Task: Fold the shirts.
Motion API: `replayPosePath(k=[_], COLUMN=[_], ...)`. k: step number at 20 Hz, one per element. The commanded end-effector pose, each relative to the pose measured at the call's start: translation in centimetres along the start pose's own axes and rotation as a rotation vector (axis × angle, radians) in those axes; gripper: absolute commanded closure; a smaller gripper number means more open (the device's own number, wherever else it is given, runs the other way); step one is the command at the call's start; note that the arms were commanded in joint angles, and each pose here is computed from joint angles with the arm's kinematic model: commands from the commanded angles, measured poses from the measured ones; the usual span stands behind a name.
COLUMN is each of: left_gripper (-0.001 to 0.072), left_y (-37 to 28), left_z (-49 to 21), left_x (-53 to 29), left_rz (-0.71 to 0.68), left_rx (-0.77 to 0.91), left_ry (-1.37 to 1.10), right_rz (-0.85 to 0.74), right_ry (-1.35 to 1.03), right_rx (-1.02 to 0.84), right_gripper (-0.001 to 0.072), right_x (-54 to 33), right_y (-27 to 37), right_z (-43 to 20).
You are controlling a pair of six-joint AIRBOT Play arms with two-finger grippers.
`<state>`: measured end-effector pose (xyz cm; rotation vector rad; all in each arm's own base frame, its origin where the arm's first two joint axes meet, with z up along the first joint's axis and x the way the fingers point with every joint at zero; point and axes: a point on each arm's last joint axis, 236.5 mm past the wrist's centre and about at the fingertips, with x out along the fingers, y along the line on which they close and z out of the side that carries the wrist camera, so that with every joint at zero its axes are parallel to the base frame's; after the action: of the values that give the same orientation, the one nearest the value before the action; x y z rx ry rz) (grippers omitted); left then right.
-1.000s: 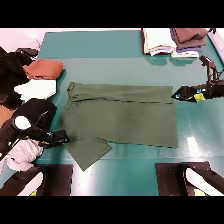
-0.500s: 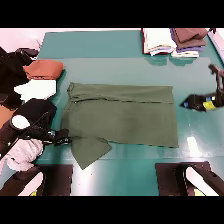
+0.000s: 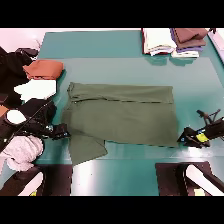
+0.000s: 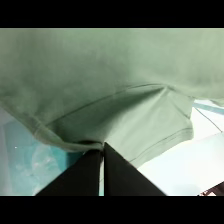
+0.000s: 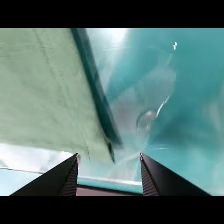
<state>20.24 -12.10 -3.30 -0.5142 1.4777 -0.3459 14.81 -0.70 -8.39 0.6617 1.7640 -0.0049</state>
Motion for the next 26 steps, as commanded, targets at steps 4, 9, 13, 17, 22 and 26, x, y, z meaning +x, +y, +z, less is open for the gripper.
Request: replayPosePath(k=[4, 9, 13, 17, 22, 26], left_gripper=[0.0687, 0.069, 0.069, 0.0689, 0.069, 0.0688], left_y=[0.1, -0.2, -0.8, -1.2, -1.6, -0.8], left_z=[0.2, -1.0, -5.7, -6.7, 2.5, 10.9], left_x=[-0.2, -2.5, -5.3, -6.2, -6.1, -5.2], left_rz=[0.008, 0.054, 0.073, 0.077, 0.082, 0.119], left_rx=[0.017, 0.083, 0.109, 0.093, 0.137, 0.126], left_ry=[-0.005, 0.013, 0.057, 0.047, -0.182, -0.263], right_rz=[0.023, -0.072, -0.286, -0.345, -0.319, -0.315], right_ry=[0.037, 0.058, -0.052, -0.191, -0.291, -0.337], right_rx=[-0.112, -0.265, -0.326, -0.343, -0.384, -0.461], right_gripper=[0.055, 0.0696, 0.0696, 0.0696, 0.0696, 0.0697], right_x=[3.0, -0.7, -5.3, -8.0, -10.1, -10.8], right_y=[3.5, 4.8, 2.2, 1.8, 4.6, 9.0], right_z=[0.8, 1.0, 0.1, -0.6, 4.8, 12.0])
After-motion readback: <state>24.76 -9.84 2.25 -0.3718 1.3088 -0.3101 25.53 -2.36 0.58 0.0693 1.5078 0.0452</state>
